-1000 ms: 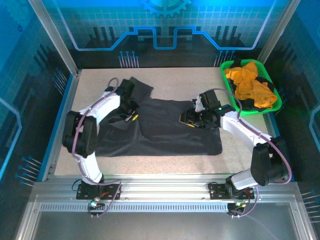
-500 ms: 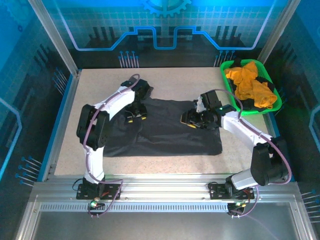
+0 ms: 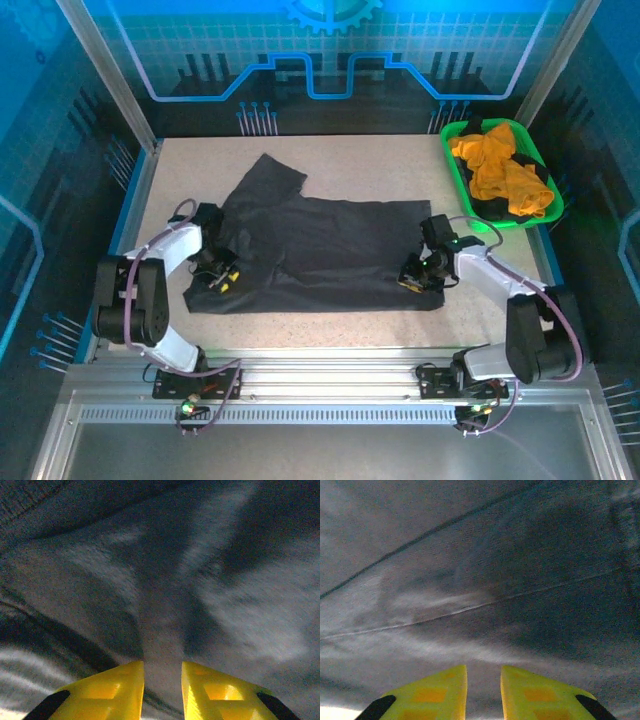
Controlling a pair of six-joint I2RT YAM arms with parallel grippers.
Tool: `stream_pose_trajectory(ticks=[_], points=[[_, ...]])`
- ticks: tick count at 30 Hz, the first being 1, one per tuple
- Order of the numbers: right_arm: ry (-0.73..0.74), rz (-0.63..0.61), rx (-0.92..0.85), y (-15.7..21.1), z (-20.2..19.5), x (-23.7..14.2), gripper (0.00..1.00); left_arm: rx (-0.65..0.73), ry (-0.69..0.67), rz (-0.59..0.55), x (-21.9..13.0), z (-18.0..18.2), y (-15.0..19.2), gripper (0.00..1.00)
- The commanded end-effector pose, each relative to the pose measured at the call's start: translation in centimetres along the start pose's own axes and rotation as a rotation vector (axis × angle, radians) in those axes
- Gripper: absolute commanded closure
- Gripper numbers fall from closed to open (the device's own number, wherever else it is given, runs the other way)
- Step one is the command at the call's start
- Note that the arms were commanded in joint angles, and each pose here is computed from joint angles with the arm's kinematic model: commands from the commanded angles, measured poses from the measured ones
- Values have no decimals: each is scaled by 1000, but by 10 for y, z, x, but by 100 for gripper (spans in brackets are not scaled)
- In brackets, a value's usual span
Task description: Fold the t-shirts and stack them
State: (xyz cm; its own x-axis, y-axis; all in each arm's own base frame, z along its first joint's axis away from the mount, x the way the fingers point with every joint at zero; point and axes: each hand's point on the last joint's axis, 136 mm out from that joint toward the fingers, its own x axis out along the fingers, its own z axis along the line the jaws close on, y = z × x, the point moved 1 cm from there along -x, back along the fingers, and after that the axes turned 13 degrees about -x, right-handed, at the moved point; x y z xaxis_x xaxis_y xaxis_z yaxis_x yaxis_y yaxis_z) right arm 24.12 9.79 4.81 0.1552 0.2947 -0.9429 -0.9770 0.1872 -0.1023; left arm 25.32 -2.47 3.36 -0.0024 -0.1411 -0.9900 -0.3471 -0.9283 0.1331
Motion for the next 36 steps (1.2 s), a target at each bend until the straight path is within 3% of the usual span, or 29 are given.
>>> stream_pose_trajectory(ticks=[1,6,17,21,24,30,36], points=[[134,45,40,2,-23,11,77,-146,38,3,9,-3,-13,75],[287,199,80,22,-45,18,79,-326,7,-1,18,34,-23,76],[227,377,53,77,-11,26,76,-397,-5,-21,7,79,-38,76],[209,355,58,78,-1,24,75,-397,43,-39,-1,74,-52,75],[191,268,16,54,10,9,71,-313,115,-50,-20,43,-62,68],[74,-13,-157,-19,53,-47,50,-107,262,-267,-105,-56,-73,61],[-230,-180,-211,-78,91,-77,46,59,371,-246,-109,-183,-91,57]])
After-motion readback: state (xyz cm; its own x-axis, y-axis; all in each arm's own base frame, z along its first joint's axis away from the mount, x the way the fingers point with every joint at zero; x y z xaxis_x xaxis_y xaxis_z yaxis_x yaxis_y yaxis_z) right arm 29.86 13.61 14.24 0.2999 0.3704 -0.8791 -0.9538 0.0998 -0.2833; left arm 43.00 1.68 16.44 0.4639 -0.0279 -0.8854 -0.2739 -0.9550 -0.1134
